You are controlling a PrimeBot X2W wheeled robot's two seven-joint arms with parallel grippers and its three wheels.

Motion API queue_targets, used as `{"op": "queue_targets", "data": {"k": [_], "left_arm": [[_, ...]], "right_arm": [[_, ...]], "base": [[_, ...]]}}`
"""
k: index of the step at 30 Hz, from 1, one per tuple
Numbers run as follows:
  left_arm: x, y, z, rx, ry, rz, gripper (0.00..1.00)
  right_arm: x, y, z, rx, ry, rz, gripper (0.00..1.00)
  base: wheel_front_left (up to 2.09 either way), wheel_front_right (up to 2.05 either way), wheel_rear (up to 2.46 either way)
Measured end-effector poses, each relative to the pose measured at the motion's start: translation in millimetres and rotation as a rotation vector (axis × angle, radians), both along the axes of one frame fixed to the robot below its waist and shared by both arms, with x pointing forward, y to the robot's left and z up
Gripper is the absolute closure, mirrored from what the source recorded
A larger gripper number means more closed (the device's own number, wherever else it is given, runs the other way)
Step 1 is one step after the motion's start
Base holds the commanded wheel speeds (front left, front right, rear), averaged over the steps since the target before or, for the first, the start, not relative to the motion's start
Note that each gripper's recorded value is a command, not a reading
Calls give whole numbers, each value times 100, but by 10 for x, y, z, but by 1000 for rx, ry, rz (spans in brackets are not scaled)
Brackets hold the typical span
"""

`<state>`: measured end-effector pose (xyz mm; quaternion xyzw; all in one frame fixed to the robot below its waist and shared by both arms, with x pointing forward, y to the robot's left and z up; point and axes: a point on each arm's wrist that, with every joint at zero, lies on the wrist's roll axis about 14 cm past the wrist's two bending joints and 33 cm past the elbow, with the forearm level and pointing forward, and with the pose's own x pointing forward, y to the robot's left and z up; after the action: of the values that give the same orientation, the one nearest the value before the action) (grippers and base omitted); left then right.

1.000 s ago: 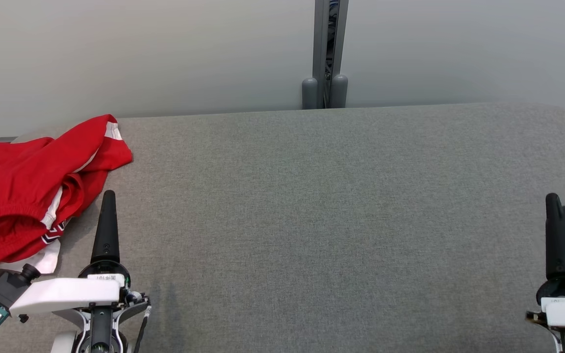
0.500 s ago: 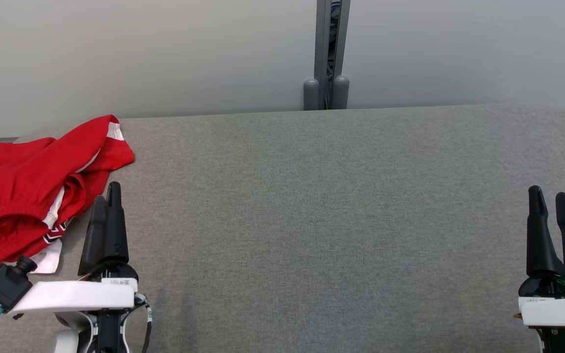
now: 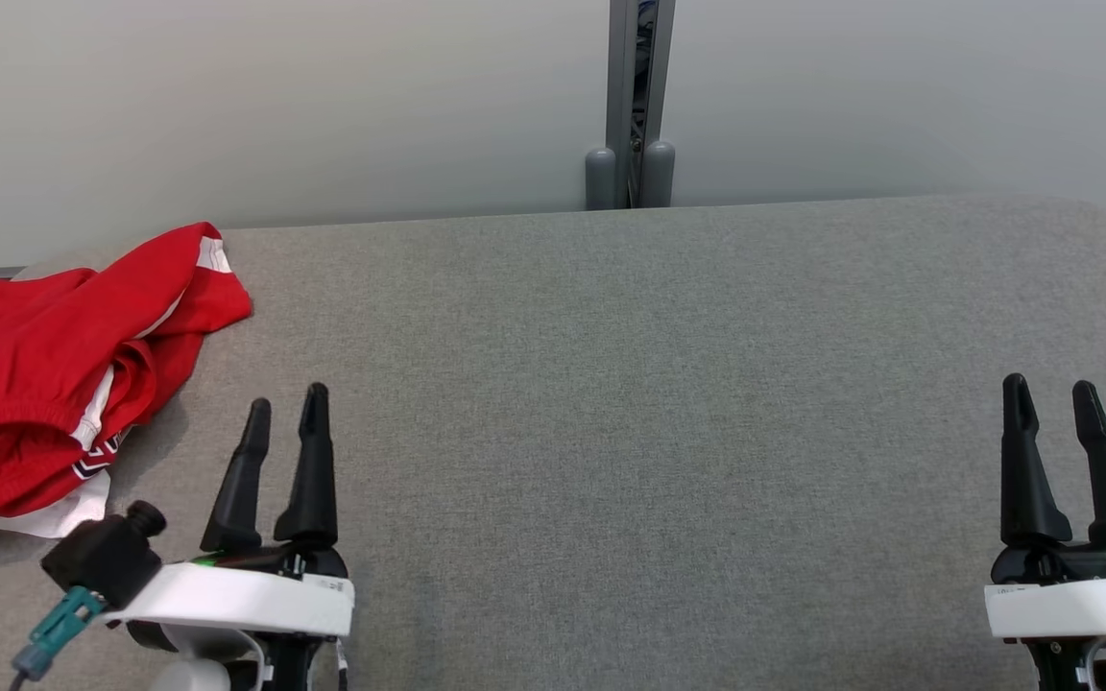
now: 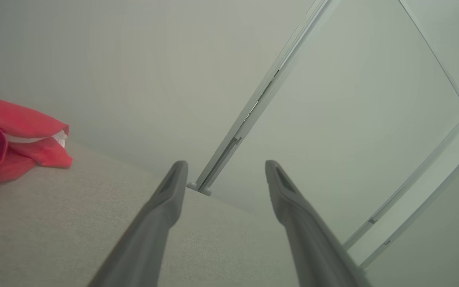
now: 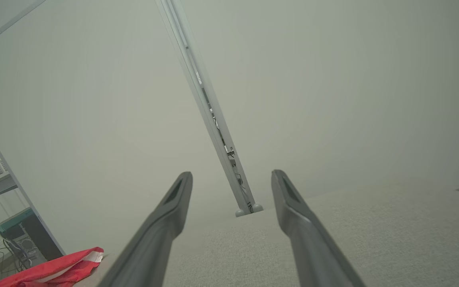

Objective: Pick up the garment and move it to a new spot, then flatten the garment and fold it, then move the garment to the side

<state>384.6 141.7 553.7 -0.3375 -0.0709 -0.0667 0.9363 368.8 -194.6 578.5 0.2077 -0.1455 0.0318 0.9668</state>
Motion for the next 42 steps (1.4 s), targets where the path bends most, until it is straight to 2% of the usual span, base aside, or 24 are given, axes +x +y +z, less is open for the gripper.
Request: {"op": "queue_targets", "data": {"k": [11, 42], "left_arm": [[10, -151, -237, 182, 58, -1, 0], [-100, -298, -531, 410, 89, -19, 0]], "right_arm": [[53, 5, -212, -115, 63, -22, 0], [107, 177, -476, -326, 133, -5, 0]], "base": [[0, 0, 0], [0, 0, 0]]}}
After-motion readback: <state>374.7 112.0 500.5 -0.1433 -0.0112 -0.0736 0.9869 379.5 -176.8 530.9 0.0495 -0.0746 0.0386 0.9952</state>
